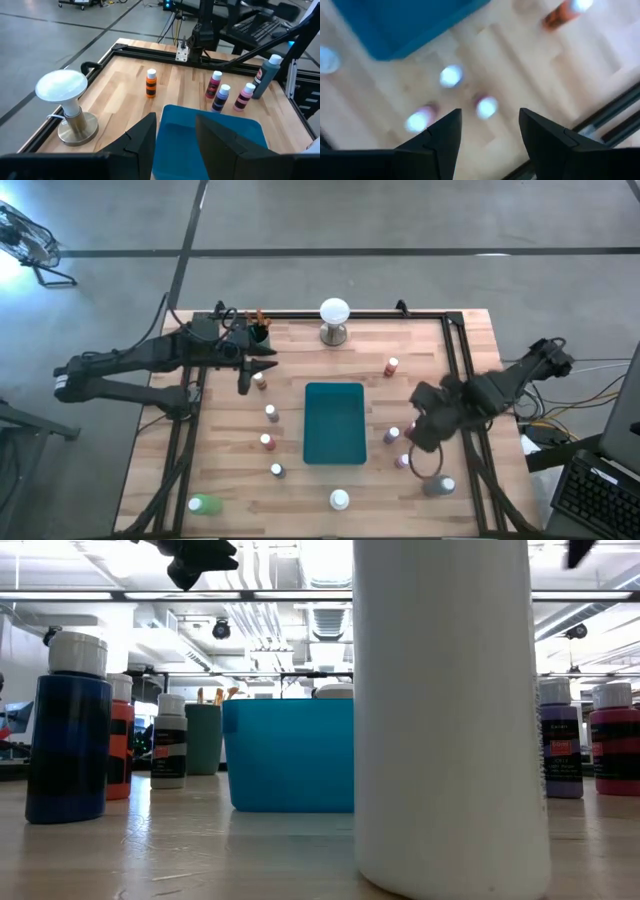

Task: Pick & Place Paint Supplies
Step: Put the black paint bottle into the blue bin

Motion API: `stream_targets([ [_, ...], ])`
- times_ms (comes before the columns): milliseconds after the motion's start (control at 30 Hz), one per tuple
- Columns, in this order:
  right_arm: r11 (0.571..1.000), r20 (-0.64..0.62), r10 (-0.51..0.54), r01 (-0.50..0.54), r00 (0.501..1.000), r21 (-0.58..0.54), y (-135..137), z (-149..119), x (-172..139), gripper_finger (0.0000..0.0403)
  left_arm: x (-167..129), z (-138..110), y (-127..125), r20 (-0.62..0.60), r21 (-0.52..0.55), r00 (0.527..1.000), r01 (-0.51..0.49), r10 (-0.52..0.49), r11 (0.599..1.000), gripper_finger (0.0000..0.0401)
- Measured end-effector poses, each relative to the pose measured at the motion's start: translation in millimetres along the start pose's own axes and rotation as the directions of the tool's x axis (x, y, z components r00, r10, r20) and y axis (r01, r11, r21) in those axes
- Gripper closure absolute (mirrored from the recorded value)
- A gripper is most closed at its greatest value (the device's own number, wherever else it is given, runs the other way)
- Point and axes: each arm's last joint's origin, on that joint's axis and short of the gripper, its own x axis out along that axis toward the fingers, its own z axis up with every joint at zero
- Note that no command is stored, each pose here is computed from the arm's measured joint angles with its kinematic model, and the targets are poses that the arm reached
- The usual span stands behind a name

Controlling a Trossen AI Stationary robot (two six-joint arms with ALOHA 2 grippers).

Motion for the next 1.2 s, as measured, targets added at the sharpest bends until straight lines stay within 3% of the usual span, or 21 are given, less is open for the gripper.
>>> stream_targets([
  [200,0.998,0.006,-0.054,0.055,0.998,-0.026,-33.4,37.5,7.2,0.0209,8.1,-4.0,0.5,-0.046,-0.002,0.999,-0.004,0.004,1.000,0.0259],
  [467,0.990,-0.099,0.134,-0.129,0.986,0.048,-44.3,34.2,-3.4,0.0233,7.3,-8.2,0.8,-0.089,-0.003,0.996,-0.006,0.006,1.000,0.0259],
  [633,0.998,-0.011,0.050,-0.050,0.999,-0.033,-47.9,37.9,-2.8,0.0248,6.9,-6.6,0.6,-0.072,-0.003,0.997,-0.005,0.004,1.000,0.0259],
  [733,1.000,0.006,0.008,-0.008,1.000,0.001,-56.9,47.7,1.0,0.0252,6.9,-6.6,0.6,-0.073,-0.025,0.997,-0.004,0.002,1.000,0.0259],
  [1033,0.999,0.020,-0.034,0.034,0.999,0.006,-88.6,79.4,21.0,0.0223,7.2,-6.6,0.3,-0.073,-0.043,0.997,0.005,-0.008,0.999,0.0259],
  [1200,0.998,-0.072,0.058,-0.056,0.996,0.026,-101.8,85.9,29.6,0.0209,7.0,-6.6,0.2,-0.073,-0.048,0.997,0.006,-0.009,0.999,0.0259],
])
